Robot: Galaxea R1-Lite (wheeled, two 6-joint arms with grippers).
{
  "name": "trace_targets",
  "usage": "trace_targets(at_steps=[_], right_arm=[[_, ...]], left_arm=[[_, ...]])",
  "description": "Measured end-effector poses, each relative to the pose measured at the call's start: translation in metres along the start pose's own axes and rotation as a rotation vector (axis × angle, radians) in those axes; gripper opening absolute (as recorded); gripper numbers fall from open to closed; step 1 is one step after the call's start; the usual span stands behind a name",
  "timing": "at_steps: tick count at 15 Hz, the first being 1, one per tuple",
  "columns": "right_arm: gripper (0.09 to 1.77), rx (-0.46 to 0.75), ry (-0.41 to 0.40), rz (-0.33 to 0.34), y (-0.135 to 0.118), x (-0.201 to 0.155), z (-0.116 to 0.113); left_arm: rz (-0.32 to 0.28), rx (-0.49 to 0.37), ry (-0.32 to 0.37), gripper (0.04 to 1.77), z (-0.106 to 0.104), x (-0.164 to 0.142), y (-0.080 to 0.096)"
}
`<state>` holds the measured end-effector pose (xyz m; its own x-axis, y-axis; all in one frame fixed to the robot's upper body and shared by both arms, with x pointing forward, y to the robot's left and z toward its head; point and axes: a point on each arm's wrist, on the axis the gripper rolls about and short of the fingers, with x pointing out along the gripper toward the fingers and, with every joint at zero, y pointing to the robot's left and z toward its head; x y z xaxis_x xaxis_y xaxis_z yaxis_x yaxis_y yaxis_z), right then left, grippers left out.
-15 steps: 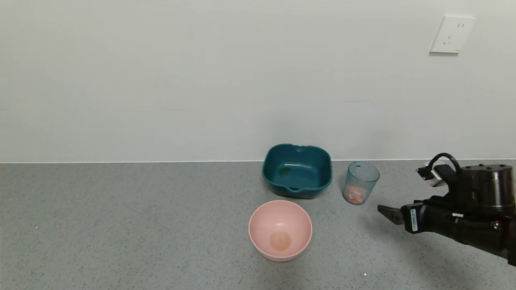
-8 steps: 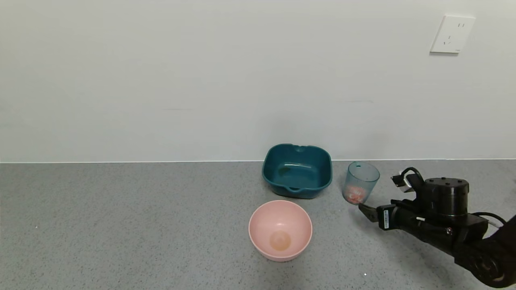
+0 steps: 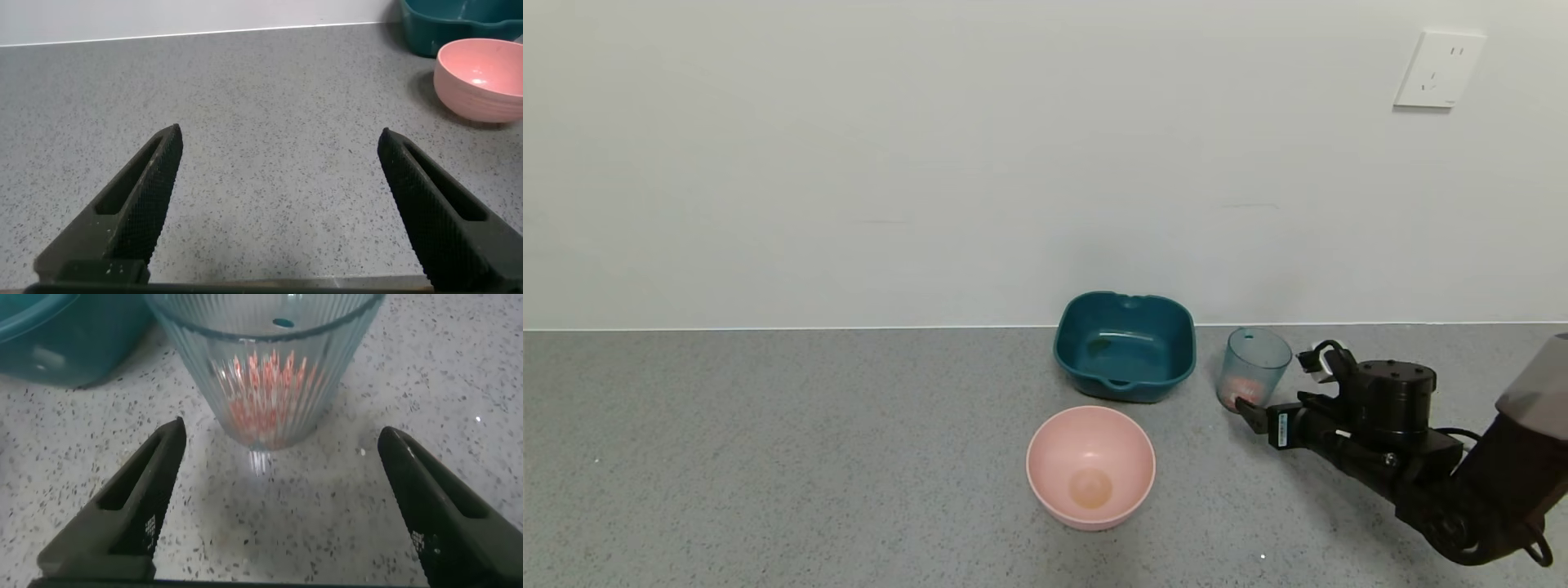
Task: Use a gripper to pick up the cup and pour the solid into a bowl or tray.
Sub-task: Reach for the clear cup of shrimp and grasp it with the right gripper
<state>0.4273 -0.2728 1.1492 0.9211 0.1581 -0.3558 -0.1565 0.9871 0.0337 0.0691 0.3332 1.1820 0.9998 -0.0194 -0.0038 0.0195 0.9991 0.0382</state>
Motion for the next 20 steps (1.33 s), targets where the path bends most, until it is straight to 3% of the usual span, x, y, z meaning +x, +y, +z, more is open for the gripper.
trace_targets(at_steps=[20], right_arm=[[1.71, -0.007, -0.127, -0.036, 0.010, 0.061, 0.011]], left_arm=[[0.000, 0.000, 0.000, 1.72, 0.000, 0.000, 0.000]])
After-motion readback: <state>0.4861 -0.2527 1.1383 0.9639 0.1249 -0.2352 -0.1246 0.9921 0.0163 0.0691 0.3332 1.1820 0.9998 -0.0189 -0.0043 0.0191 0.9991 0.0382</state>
